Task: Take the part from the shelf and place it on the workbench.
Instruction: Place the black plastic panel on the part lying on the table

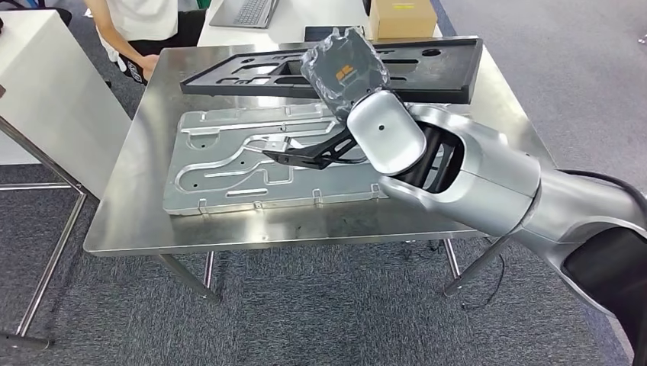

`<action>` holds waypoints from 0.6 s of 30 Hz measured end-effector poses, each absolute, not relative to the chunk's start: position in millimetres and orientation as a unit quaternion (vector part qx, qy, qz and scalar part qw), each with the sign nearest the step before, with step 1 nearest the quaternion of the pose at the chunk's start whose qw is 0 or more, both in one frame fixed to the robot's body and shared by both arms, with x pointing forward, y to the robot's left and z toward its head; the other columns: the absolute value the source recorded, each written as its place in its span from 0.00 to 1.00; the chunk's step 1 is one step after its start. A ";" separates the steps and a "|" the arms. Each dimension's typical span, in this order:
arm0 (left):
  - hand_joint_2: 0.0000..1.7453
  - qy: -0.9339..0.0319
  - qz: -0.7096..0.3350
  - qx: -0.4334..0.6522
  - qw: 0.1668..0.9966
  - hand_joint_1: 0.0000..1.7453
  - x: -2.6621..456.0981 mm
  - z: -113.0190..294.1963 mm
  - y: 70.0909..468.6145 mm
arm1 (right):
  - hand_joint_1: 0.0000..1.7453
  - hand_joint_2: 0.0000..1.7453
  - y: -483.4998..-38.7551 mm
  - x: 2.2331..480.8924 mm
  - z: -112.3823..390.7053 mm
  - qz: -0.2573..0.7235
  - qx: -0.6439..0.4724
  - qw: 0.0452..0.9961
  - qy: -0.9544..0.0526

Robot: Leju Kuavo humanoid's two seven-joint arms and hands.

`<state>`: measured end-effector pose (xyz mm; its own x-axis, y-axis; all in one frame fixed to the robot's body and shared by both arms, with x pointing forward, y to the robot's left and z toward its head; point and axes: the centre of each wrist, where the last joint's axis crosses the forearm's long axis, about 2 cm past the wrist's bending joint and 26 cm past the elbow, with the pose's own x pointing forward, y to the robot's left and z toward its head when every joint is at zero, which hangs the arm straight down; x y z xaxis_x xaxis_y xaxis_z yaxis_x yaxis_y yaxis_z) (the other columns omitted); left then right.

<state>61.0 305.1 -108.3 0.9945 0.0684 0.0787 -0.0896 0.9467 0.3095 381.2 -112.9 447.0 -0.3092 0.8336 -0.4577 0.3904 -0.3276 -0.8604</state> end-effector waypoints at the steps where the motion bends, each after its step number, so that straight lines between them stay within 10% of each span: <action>1: 1.00 -0.034 0.040 0.159 0.986 0.00 60.9 -108.4 305.0 | 1.00 1.00 -112.8 381.7 447.0 0.594 -0.558 0.187 -0.549; 18: 1.00 -0.035 0.040 0.158 0.986 0.00 59.6 -108.6 302.3 | 1.00 1.00 -115.9 385.2 444.4 0.603 -0.559 0.202 -0.531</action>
